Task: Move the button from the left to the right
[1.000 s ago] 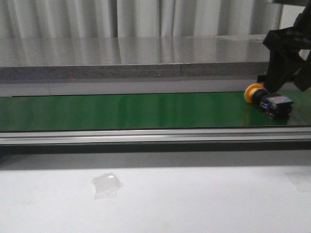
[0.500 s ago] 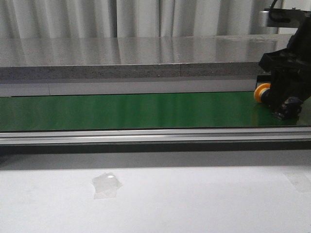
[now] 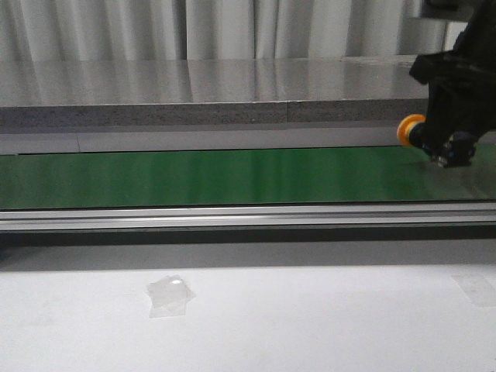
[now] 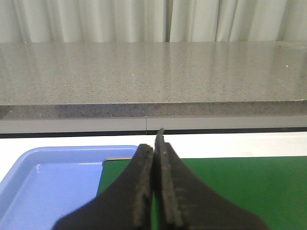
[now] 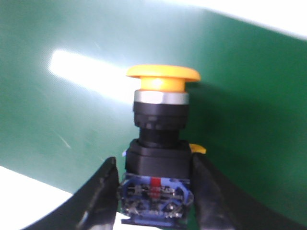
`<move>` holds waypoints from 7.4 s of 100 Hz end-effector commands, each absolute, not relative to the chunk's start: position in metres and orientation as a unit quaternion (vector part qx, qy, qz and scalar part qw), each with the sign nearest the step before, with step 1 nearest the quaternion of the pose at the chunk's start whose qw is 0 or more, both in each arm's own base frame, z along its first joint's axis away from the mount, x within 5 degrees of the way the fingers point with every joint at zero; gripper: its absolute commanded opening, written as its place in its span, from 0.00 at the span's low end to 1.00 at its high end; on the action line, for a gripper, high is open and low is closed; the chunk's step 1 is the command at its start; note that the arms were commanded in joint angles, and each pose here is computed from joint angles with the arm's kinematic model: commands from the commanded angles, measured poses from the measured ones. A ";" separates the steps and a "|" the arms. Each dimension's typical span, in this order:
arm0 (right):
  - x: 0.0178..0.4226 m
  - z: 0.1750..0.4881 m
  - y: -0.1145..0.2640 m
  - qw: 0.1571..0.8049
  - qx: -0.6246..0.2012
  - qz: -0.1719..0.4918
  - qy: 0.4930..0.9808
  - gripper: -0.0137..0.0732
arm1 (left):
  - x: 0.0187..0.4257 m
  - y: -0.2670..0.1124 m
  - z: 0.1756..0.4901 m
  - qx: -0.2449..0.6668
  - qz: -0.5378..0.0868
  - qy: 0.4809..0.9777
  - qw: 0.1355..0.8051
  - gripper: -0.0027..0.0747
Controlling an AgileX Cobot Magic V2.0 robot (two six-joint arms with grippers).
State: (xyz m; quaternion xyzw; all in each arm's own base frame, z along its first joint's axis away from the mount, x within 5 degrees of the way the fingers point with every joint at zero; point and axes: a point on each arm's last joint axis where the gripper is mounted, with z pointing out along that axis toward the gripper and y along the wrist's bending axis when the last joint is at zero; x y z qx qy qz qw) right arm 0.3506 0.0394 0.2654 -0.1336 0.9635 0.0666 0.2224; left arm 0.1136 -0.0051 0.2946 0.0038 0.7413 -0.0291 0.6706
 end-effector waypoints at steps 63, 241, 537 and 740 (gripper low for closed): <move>0.341 0.351 -0.095 0.332 0.017 -0.032 0.943 0.38 | 0.114 -0.003 0.311 -0.008 -0.026 0.708 0.706 0.01; 0.366 0.244 -0.176 0.206 0.094 -0.038 0.973 0.72 | 0.114 -0.003 0.311 -0.008 -0.026 0.708 0.706 0.01; 0.062 0.336 0.012 0.556 -0.060 0.017 0.829 0.08 | 0.114 -0.003 0.311 -0.008 -0.026 0.708 0.706 0.01; 0.055 0.207 0.003 0.730 -0.022 0.017 0.683 0.08 | 0.115 -0.003 0.310 -0.008 -0.026 0.709 0.705 0.01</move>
